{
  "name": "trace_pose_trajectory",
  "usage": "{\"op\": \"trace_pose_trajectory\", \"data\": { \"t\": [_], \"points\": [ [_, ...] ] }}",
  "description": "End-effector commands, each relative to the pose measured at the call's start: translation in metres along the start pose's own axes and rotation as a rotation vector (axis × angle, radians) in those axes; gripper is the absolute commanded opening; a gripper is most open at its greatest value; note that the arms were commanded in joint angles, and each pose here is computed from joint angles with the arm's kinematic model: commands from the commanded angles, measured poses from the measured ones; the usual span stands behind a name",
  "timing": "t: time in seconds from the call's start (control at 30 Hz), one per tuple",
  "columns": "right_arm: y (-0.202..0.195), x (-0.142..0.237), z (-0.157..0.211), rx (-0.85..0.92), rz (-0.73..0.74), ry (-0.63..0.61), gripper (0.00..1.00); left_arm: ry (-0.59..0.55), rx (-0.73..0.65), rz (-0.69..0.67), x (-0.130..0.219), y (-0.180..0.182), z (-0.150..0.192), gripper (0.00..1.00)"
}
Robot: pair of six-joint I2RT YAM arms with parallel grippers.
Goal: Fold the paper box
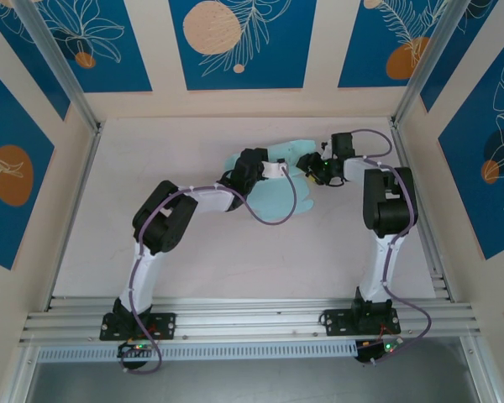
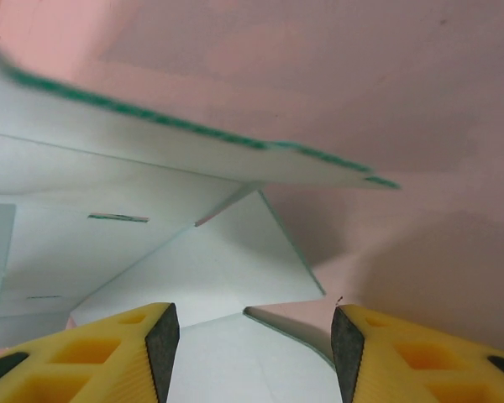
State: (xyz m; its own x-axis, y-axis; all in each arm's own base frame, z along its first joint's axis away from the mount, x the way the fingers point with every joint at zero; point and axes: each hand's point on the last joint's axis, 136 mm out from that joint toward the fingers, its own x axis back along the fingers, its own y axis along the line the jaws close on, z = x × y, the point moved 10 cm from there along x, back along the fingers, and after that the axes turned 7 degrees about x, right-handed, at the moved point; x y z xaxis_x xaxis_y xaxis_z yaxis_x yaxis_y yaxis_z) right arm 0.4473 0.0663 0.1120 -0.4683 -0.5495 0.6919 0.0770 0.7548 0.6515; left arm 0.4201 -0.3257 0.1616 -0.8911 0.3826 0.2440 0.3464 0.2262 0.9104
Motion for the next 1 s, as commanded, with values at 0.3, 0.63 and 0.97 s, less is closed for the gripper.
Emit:
{"op": "trace_pose_trajectory", "data": {
  "t": [0.3, 0.63, 0.97],
  "points": [
    [0.028, 0.003, -0.015, 0.057, -0.135, -0.048, 0.47, -0.025, 0.008, 0.01, -0.005, -0.008, -0.006, 0.0],
    [0.017, 0.009, -0.008, 0.089, 0.047, -0.053, 0.48, -0.03, 0.106, 0.022, -0.004, 0.001, -0.001, 0.0],
    [0.007, 0.01, -0.008, 0.09, 0.13, -0.067, 0.53, -0.057, 0.197, 0.068, 0.0, 0.009, 0.012, 0.0]
  ]
}}
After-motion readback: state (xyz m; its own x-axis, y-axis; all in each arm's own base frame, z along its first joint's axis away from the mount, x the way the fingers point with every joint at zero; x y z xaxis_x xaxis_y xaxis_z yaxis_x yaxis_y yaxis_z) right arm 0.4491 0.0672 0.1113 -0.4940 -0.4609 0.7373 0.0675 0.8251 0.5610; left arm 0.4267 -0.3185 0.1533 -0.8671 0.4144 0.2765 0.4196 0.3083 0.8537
